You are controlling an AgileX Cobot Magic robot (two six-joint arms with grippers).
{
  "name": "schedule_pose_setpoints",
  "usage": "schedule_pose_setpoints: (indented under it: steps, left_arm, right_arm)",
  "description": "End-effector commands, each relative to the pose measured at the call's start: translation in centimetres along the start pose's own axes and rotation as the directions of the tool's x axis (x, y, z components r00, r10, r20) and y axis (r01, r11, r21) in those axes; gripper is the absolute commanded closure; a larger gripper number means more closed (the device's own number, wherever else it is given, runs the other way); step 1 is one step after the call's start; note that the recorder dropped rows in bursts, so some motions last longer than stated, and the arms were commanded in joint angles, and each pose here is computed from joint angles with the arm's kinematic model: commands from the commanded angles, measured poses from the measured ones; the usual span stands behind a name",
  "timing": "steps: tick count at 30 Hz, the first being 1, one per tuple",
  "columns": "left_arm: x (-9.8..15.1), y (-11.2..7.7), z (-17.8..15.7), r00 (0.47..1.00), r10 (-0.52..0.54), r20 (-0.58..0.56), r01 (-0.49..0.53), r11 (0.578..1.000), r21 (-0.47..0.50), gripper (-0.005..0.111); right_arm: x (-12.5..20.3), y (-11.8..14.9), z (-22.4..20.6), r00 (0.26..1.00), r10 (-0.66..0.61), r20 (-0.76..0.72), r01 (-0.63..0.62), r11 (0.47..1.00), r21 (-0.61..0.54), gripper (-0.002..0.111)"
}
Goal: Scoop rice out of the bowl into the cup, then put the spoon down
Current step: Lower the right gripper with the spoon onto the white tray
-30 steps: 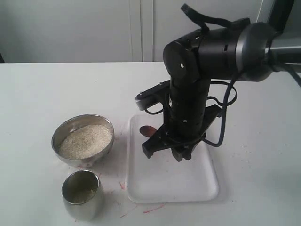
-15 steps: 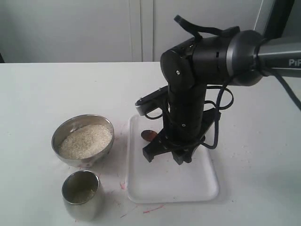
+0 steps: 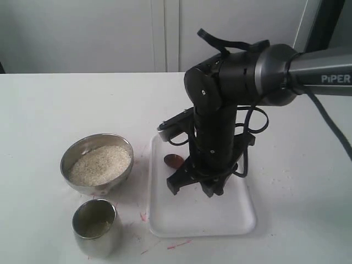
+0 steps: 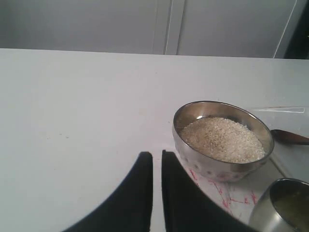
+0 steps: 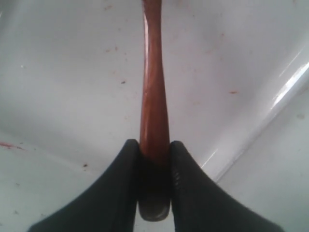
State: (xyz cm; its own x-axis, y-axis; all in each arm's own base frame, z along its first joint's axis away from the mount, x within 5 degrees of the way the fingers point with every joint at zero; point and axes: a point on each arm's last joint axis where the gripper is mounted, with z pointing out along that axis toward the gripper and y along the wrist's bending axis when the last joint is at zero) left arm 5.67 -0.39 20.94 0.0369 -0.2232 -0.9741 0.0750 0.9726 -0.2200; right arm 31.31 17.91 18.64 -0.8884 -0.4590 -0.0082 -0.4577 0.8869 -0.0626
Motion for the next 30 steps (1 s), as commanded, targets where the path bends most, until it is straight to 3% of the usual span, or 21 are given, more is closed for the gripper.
schedule_pose_setpoints:
  steps: [1, 10, 14, 30]
  left_arm:
    - [-0.2, 0.0, 0.0, 1.0, -0.011, 0.011, 0.011, 1.0, 0.004, 0.092]
    - [-0.2, 0.0, 0.0, 1.0, -0.011, 0.011, 0.011, 1.0, 0.004, 0.092]
    - [-0.2, 0.0, 0.0, 1.0, -0.011, 0.011, 0.011, 1.0, 0.004, 0.092]
    - [-0.2, 0.0, 0.0, 1.0, -0.011, 0.011, 0.011, 1.0, 0.004, 0.092]
  right_arm:
    - [-0.2, -0.3, 0.7, 1.0, -0.009, -0.018, 0.009, 1.0, 0.009, 0.108]
    - [-0.2, -0.3, 0.7, 1.0, -0.026, -0.014, 0.026, 1.0, 0.006, 0.106]
    - [-0.2, -0.3, 0.7, 1.0, -0.025, -0.014, 0.025, 1.0, 0.005, 0.092]
    - [-0.4, 0.0, 2.1, 0.998, -0.019, -0.053, 0.018, 1.0, -0.009, 0.092]
